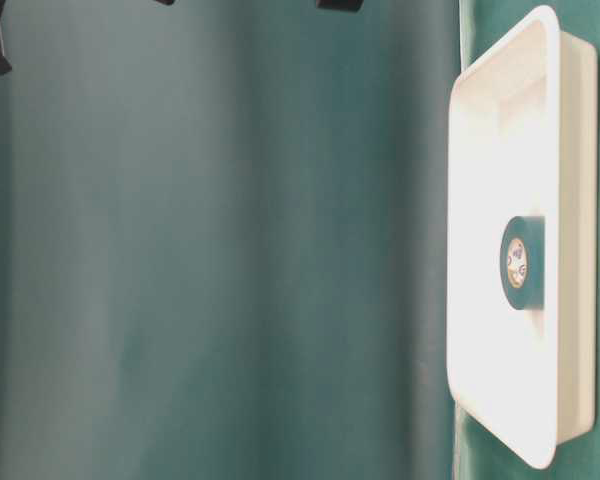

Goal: Pick up the tape from a random location and place it into the white case.
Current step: 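Lift the black roll and carry it up past the tray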

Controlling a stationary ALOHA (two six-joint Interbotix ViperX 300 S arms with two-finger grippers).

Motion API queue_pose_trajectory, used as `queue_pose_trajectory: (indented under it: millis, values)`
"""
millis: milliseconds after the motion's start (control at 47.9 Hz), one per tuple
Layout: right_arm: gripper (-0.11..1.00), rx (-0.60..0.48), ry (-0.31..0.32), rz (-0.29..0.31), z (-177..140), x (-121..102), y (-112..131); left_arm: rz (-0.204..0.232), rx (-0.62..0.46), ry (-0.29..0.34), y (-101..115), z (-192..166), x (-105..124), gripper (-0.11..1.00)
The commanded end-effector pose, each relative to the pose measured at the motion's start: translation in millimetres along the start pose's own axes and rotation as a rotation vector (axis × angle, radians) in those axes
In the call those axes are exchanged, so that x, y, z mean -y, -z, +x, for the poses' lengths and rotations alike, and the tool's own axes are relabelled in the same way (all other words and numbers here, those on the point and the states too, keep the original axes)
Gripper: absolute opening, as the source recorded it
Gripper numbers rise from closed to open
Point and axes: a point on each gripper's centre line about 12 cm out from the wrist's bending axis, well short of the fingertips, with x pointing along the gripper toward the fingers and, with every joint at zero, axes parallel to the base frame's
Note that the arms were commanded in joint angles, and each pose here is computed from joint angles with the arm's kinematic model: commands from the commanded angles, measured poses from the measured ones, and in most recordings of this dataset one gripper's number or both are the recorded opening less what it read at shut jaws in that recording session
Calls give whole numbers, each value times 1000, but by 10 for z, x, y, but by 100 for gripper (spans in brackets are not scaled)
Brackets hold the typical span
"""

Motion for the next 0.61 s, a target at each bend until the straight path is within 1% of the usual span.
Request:
queue_pose_trajectory:
  millis: [0,230,585]
  values:
    - [23,41,21,18,-108,92,-62,-3,11,-1,-39,2,-3,98]
    - [23,37,89,101,-89,445,-64,-3,11,-1,-39,2,-3,98]
    - [23,19,227,244,-103,1092,37,-3,9,0,-37,2,-2,98]
